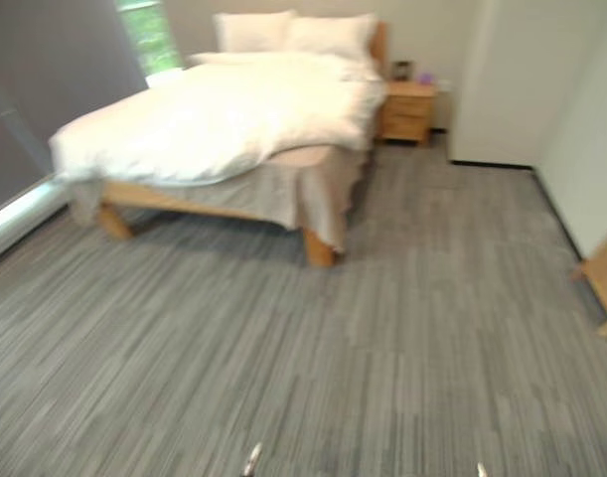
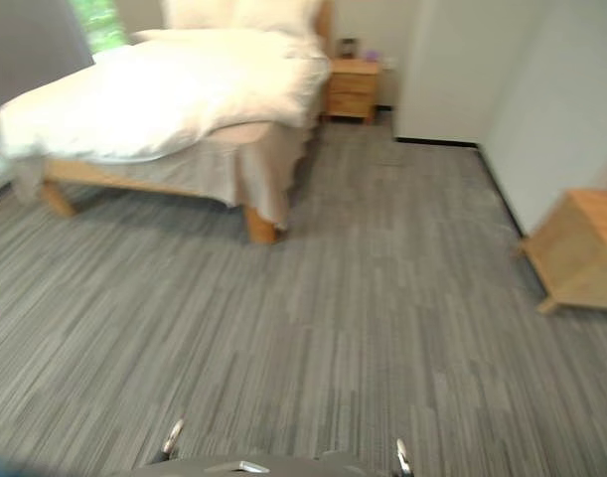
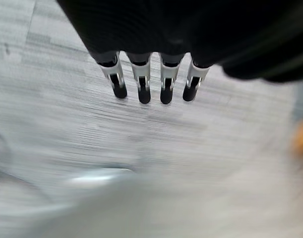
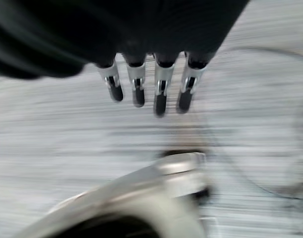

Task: Making the bed.

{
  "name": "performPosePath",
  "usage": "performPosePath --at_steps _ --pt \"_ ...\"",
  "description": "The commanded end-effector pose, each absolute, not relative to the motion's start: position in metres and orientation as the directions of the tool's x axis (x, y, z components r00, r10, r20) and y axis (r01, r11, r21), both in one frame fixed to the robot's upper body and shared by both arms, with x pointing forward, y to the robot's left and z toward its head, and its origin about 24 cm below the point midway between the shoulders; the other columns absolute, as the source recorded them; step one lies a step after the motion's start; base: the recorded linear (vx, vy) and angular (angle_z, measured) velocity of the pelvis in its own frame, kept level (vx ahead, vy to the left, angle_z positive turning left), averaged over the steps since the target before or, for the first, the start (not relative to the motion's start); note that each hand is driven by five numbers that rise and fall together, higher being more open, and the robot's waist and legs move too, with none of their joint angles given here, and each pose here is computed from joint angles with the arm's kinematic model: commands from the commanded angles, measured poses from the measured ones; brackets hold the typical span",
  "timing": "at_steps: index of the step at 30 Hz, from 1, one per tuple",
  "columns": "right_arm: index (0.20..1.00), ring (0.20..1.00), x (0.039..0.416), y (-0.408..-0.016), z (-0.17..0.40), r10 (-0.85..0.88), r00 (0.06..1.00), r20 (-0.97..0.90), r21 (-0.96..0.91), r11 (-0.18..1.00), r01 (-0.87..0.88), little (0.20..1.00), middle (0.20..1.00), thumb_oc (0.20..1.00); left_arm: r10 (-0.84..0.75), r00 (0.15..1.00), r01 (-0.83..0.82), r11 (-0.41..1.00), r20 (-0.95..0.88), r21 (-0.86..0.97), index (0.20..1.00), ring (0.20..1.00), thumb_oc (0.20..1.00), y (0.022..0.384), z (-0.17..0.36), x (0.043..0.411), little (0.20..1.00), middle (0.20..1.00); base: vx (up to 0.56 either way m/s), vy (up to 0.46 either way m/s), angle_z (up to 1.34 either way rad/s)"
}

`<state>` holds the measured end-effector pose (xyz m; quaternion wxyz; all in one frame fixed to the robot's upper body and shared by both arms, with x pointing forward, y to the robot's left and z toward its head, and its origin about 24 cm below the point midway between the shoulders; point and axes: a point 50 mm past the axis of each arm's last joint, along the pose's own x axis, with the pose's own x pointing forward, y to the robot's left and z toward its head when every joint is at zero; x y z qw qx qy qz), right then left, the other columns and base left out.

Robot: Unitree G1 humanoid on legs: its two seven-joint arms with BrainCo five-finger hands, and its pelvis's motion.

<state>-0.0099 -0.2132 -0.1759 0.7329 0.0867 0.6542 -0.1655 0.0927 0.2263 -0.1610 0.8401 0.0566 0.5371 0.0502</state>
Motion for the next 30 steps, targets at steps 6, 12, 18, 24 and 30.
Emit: performPosePath --at_steps 6,12,18,24,30 --pt "1.0 1.0 0.109 -0.231 -0.154 -0.198 0.496 -0.846 -0.077 0.965 0.253 1.0 1.0 1.0 0.141 0.521 -0.127 0.988 -0.842 0.087 1.0 1.0 1.0 0.22 -0.154 0.119 1.0 1.0 0.02 0.045 -0.44" --pt "1.0 1.0 0.165 -0.248 -0.11 -0.204 0.739 -0.642 -0.055 0.974 0.221 1.0 1.0 1.0 0.103 0.772 -0.093 0.994 -0.627 0.049 1.0 1.0 1.0 0.22 -0.112 0.189 1.0 1.0 0.02 0.062 -0.04" --pt "1.0 1.0 0.214 -0.246 -0.036 -0.154 0.941 -0.302 -0.059 0.988 0.143 1.0 1.0 1.0 0.063 0.966 -0.081 0.995 -0.251 -0.061 1.0 1.0 1.0 0.221 -0.029 0.248 1.0 1.0 0.03 0.052 -0.13" --pt "1.0 1.0 0.217 -0.232 -0.036 -0.092 0.95 -0.298 -0.042 0.996 0.083 1.0 1.0 1.0 0.061 0.97 -0.089 0.99 -0.235 -0.112 1.0 1.0 1.0 0.213 -0.026 0.252 1.0 1.0 0.05 0.051 -0.13" --pt "1.0 1.0 0.222 -0.225 -0.033 -0.06 0.955 -0.292 -0.065 0.997 0.043 1.0 1.0 1.0 0.064 0.962 -0.096 0.989 -0.264 -0.11 1.0 1.0 1.0 0.21 -0.032 0.244 1.0 1.0 0.07 0.1 0.0"
